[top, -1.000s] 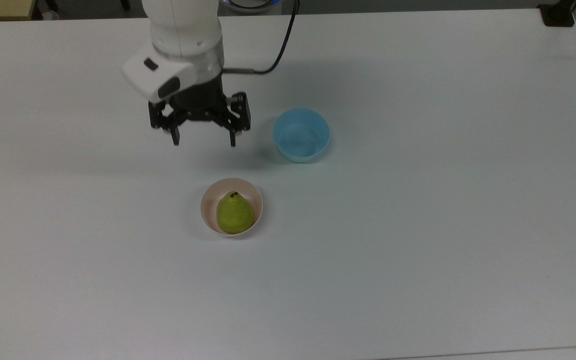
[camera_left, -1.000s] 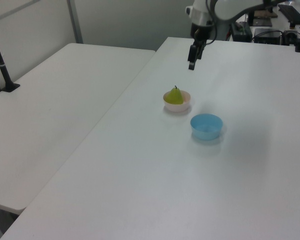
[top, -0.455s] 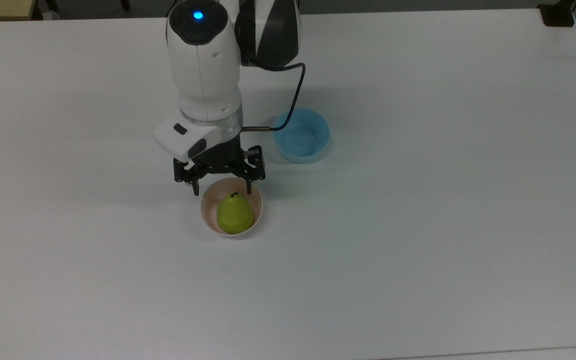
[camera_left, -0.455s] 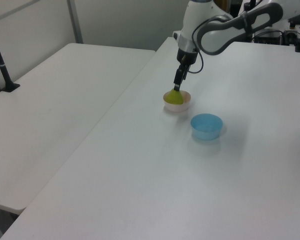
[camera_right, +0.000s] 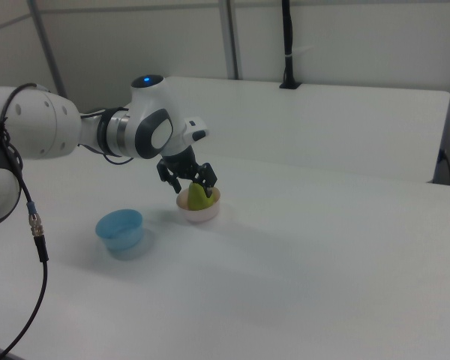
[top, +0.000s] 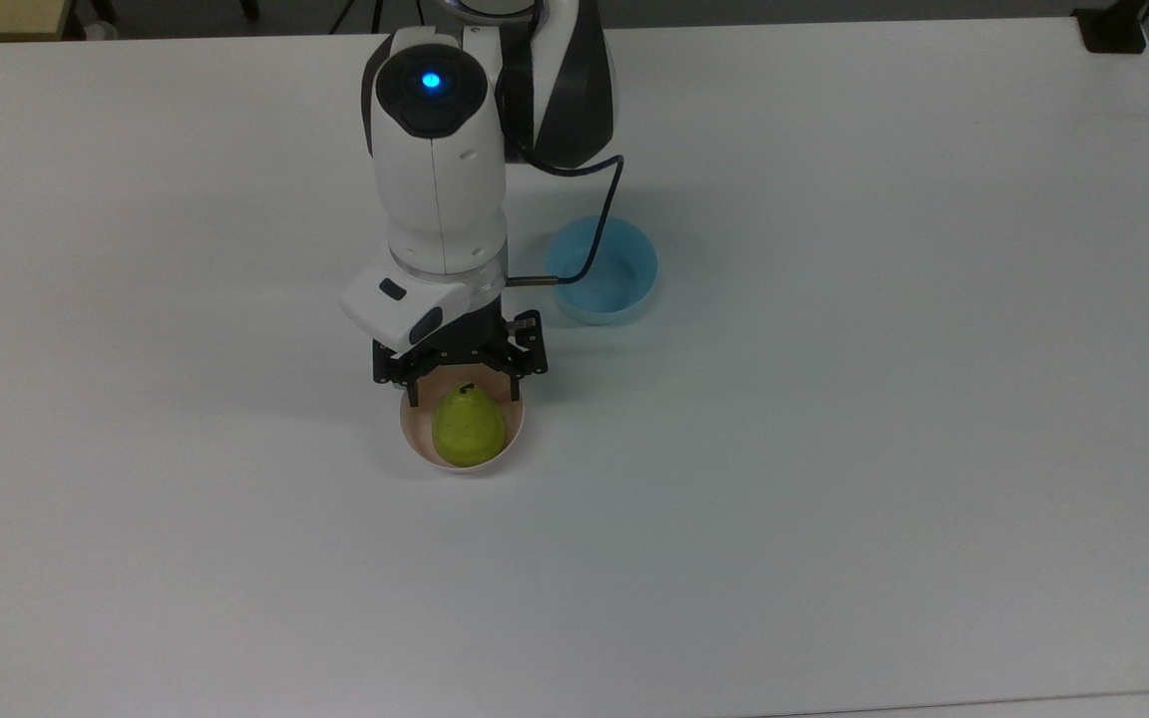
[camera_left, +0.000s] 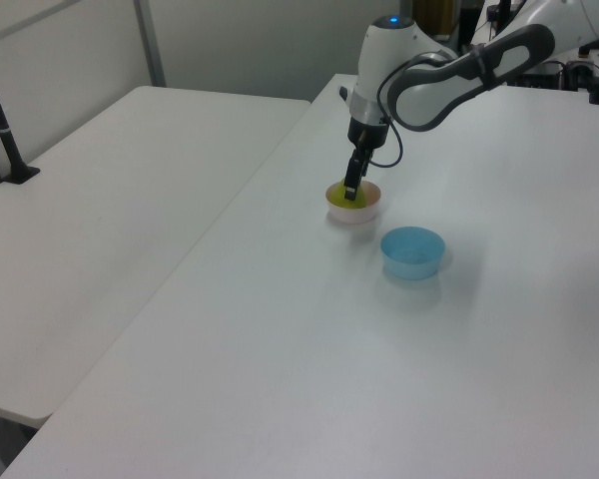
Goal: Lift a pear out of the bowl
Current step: 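Close the gripper on the pear's body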
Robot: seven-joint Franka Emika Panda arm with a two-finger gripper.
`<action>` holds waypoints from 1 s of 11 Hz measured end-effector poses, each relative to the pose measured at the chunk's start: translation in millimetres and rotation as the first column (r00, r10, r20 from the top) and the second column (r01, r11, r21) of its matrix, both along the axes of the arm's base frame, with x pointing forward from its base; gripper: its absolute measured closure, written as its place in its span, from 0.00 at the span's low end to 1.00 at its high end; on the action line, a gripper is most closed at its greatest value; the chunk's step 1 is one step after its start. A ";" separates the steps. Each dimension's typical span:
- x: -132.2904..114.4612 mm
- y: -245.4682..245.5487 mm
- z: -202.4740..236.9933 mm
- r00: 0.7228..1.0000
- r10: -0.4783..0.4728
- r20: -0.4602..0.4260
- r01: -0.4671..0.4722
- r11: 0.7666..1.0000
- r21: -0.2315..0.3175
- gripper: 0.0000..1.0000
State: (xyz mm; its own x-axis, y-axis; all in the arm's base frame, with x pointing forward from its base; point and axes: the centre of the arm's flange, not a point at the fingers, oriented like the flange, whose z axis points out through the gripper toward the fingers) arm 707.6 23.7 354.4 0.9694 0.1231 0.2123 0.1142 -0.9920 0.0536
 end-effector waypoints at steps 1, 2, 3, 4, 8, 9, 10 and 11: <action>0.1 1.0 -4.6 1.000 0.005 -0.006 -0.005 1.000 -0.004 0.03; 0.7 0.8 -8.8 1.000 0.011 -0.008 -0.011 1.000 -0.013 0.03; 2.8 1.0 -12.2 1.000 0.016 0.007 -0.016 1.000 -0.018 0.04; 4.4 1.2 -14.8 1.000 0.020 0.020 -0.019 1.000 -0.020 0.12; 6.1 1.6 -20.1 0.999 0.035 0.023 -0.034 0.999 -0.038 0.37; 6.3 1.7 -19.9 0.999 0.037 0.023 -0.036 0.999 -0.040 0.37; 6.3 1.7 -19.9 0.999 0.037 0.024 -0.036 0.999 -0.040 0.37; 6.6 1.6 -19.2 0.999 0.037 0.025 -0.036 0.999 -0.040 0.37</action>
State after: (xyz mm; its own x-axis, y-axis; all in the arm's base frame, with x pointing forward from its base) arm 714.2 25.4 335.1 0.9584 0.1674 0.2312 0.1487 -0.9842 0.0965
